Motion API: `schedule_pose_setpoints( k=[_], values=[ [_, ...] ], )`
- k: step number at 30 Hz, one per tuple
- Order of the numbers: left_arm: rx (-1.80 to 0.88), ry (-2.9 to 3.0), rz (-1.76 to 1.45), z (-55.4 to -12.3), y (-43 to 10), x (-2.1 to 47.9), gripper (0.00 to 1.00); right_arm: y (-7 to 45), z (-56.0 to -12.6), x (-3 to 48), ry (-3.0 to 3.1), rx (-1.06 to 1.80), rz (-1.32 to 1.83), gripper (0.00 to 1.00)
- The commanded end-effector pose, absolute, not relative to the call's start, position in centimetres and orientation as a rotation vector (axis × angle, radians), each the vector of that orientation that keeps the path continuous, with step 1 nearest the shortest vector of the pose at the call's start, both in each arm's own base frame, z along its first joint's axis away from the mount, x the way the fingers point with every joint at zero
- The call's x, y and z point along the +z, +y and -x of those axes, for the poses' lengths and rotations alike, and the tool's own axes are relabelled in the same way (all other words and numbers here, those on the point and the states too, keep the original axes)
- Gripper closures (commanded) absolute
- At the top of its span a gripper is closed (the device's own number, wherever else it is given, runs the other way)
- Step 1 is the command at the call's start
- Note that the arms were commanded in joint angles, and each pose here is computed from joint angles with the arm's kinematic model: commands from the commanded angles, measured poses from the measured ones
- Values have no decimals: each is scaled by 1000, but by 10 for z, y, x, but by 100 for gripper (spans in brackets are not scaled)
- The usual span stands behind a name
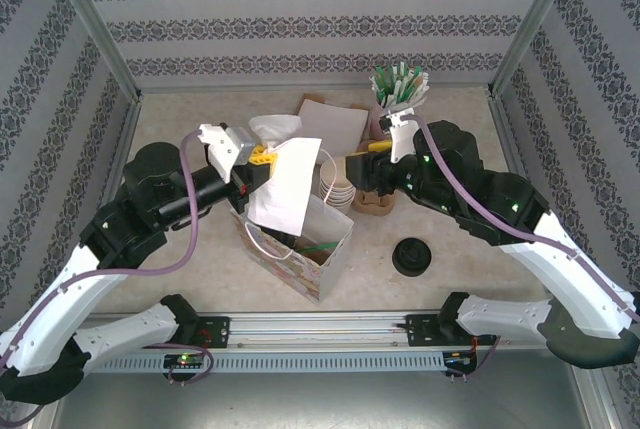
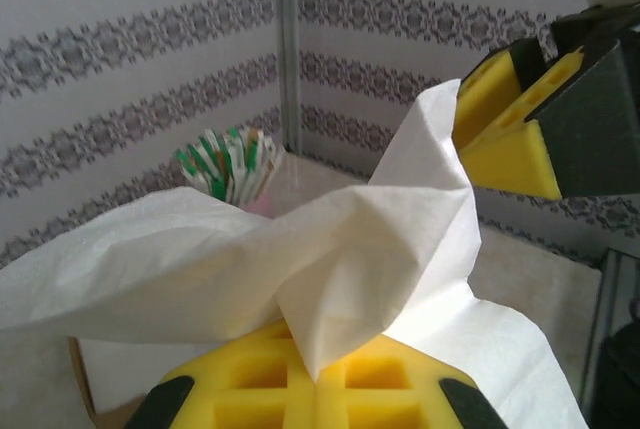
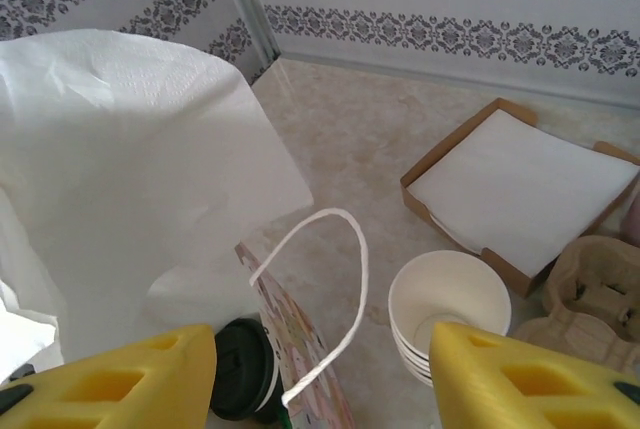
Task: Pack the takeout coffee
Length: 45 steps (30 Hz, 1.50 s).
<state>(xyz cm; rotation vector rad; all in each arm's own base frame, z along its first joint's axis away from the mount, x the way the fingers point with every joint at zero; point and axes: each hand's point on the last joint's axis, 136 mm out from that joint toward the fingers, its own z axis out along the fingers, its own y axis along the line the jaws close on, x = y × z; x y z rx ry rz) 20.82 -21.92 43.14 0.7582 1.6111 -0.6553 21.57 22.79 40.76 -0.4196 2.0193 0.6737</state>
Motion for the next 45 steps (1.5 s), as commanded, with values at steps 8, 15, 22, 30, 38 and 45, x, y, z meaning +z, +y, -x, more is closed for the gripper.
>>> schedule_pose_setpoints(
  k=[8,15,22,30,38,45],
  values=[
    [-774,1744,-691,-184,-208,450,100,224,-220,411,1992,663,372,51],
    [-813,1901,-632,-185,-209,445,100,220,-220,411,1992,654,351,63],
    [-728,2015,-628,-201,-211,424,100,218,-218,412,1994,669,338,67],
    [-644,2084,-635,-217,-215,402,100,212,-215,410,1992,673,313,68],
    [-584,2127,-670,-230,-221,374,100,210,-215,408,1995,669,304,68],
    [-494,2147,-682,-244,-219,353,100,209,-215,404,2004,661,295,69]
  ],
)
